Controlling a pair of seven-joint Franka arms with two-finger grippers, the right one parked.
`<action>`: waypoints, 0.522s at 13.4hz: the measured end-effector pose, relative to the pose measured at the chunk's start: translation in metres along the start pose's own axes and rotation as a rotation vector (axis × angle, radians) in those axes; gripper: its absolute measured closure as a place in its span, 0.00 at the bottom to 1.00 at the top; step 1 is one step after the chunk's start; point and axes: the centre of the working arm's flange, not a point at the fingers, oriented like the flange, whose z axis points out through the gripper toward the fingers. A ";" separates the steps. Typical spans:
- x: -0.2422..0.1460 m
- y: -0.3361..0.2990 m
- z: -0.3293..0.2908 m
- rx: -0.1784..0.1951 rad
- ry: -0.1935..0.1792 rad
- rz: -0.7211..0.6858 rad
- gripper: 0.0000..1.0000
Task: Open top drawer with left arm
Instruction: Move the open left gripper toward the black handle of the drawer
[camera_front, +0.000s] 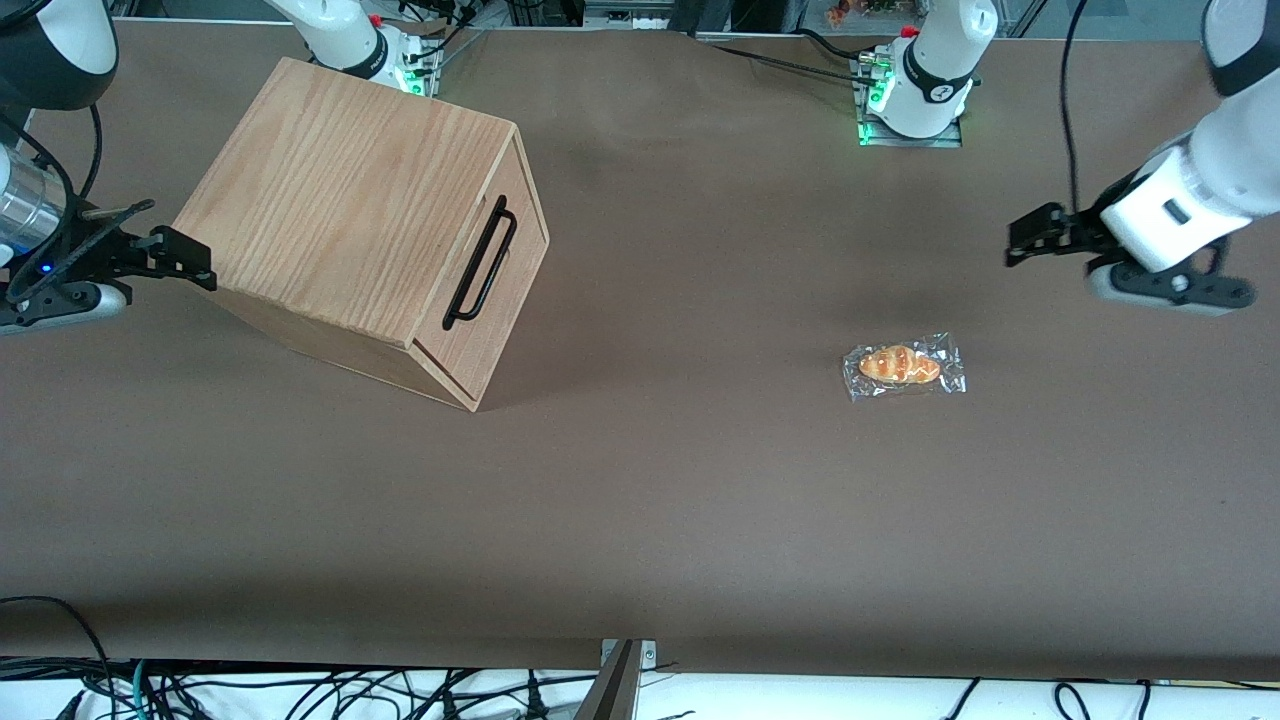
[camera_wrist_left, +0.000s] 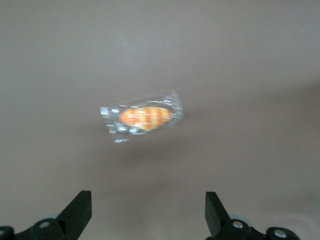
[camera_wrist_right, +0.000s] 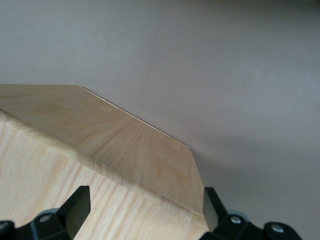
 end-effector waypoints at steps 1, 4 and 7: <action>0.008 0.012 0.016 -0.034 -0.027 0.014 0.00; 0.023 0.082 0.062 -0.122 -0.092 0.104 0.00; 0.031 0.175 0.094 -0.249 -0.041 0.184 0.00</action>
